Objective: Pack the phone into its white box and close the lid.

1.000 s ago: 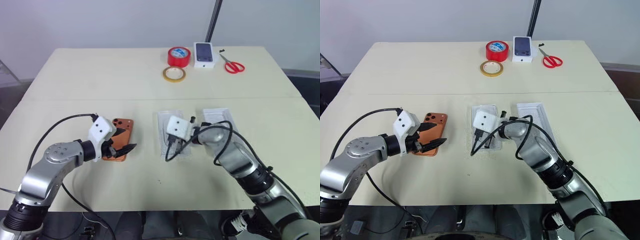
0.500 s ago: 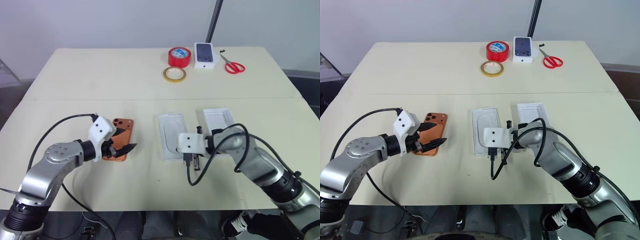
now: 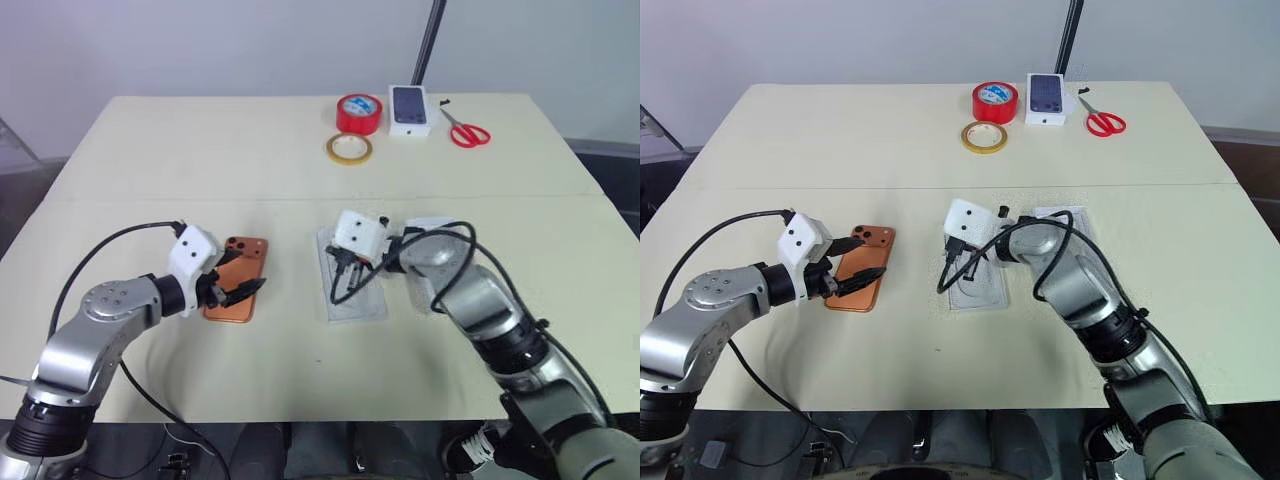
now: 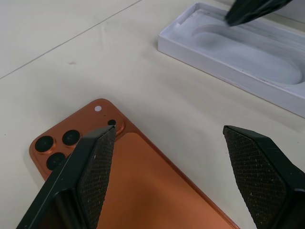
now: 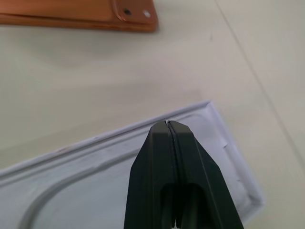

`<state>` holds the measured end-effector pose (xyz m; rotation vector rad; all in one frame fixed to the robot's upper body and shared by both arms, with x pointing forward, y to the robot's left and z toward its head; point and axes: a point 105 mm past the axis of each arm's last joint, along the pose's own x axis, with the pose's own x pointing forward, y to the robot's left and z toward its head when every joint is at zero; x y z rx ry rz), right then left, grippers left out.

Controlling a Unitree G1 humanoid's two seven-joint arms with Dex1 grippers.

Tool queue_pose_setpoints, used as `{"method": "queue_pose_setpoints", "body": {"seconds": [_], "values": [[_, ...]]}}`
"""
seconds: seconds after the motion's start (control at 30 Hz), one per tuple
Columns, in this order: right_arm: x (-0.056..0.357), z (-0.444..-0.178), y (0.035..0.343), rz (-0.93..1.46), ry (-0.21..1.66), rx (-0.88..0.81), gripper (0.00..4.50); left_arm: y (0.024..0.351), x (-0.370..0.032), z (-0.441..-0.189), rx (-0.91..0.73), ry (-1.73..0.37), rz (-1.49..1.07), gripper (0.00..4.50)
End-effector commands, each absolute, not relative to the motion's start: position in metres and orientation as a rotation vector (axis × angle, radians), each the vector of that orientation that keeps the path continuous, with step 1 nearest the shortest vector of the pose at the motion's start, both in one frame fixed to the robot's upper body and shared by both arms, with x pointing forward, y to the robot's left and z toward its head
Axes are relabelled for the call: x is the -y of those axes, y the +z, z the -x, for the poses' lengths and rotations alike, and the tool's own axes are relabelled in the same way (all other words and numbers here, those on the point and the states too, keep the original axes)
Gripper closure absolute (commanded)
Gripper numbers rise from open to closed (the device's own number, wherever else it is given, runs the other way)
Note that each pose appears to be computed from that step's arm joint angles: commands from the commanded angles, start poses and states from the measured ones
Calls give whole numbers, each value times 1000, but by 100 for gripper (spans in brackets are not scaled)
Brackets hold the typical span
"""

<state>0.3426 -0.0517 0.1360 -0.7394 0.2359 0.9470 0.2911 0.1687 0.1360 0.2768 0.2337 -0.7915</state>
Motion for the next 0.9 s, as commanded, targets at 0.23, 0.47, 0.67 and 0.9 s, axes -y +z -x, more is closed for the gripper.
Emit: {"method": "queue_pose_setpoints", "body": {"seconds": [0.23, 0.47, 0.67, 0.9], "values": [[6, -346, 158, 633, 965, -137, 450, 145, -243, -308, -337, -394, -7, 2], [-25, -330, 136, 720, 1094, -173, 450, 124, -253, -301, -542, -319, 136, 2], [-38, -323, 122, 811, 1171, -204, 450, 102, -225, -285, -734, -425, 196, 2], [-43, -320, 115, 888, 1196, -201, 450, 98, -183, -271, -804, -588, 257, 2]]}}
